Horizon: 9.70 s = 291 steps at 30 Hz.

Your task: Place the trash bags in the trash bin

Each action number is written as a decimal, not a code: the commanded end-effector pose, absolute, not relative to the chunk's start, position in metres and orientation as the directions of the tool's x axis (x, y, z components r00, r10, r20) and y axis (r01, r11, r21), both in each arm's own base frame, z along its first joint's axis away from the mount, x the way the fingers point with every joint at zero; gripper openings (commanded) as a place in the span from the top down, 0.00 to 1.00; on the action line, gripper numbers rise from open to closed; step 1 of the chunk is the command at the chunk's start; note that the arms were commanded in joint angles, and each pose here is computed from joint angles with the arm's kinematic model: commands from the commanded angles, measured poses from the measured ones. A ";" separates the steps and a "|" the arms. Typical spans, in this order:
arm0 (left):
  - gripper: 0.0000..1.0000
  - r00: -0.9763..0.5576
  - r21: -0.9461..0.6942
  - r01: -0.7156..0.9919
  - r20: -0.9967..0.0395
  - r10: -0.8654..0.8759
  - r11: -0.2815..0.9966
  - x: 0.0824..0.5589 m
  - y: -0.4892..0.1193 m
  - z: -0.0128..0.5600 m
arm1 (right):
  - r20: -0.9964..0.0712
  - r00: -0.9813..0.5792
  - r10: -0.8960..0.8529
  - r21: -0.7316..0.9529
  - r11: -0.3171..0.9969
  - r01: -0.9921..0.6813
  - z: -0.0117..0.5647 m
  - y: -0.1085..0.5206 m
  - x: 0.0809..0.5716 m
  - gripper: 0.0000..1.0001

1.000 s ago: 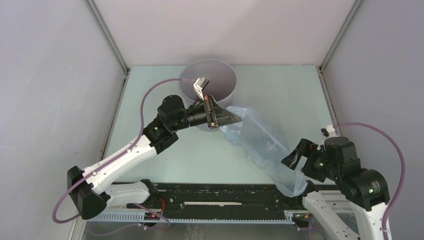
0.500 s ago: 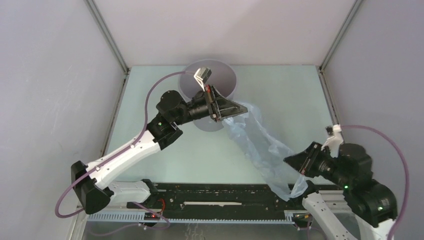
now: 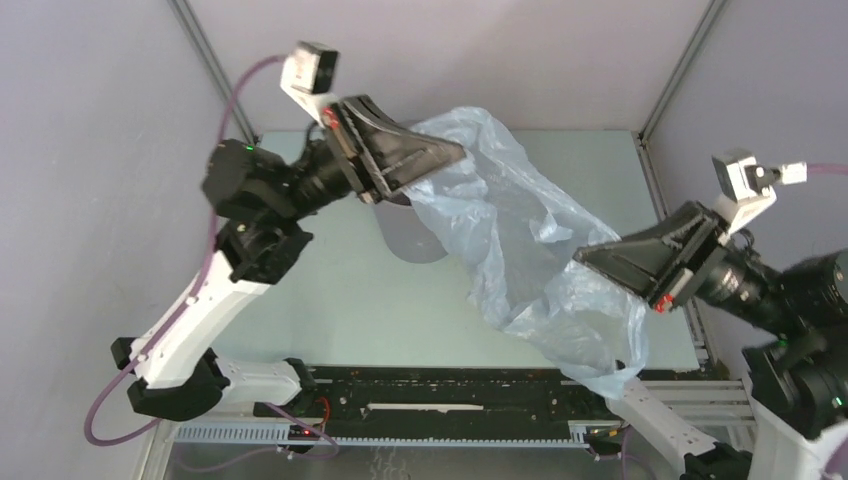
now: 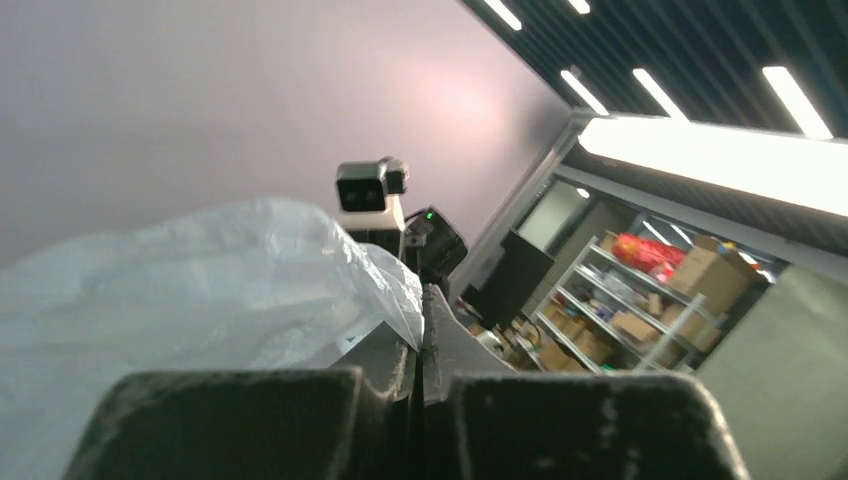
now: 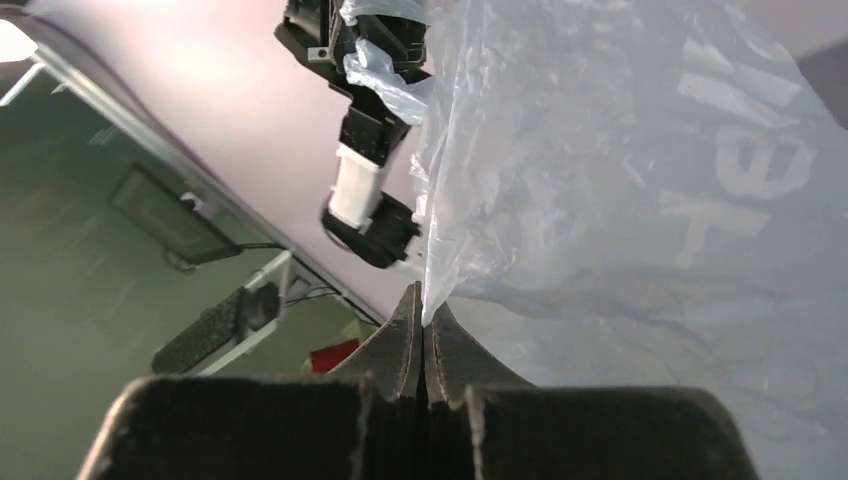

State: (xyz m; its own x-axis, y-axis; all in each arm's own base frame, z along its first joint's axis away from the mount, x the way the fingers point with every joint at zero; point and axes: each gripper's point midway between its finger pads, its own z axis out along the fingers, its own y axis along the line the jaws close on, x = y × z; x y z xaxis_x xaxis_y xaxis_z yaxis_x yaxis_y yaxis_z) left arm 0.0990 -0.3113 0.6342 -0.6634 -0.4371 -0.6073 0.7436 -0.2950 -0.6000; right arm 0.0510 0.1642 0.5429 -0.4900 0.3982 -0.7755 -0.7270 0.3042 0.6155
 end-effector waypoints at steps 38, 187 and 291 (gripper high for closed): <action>1.00 -0.367 -0.583 0.812 -0.528 -0.766 0.013 0.292 -0.286 0.718 | -0.292 -0.872 0.392 0.936 -0.069 -0.345 0.554 0.216 0.294 1.00; 0.21 -0.736 -0.853 0.051 -0.384 -0.558 0.520 0.357 -0.200 0.312 | -0.102 -0.929 0.357 0.969 0.249 -0.010 0.395 0.208 0.345 1.00; 0.89 -0.599 -0.683 0.086 -0.618 -0.510 0.726 0.343 -0.183 0.378 | -0.422 -0.859 0.290 0.707 0.699 -0.112 0.335 0.177 0.372 0.93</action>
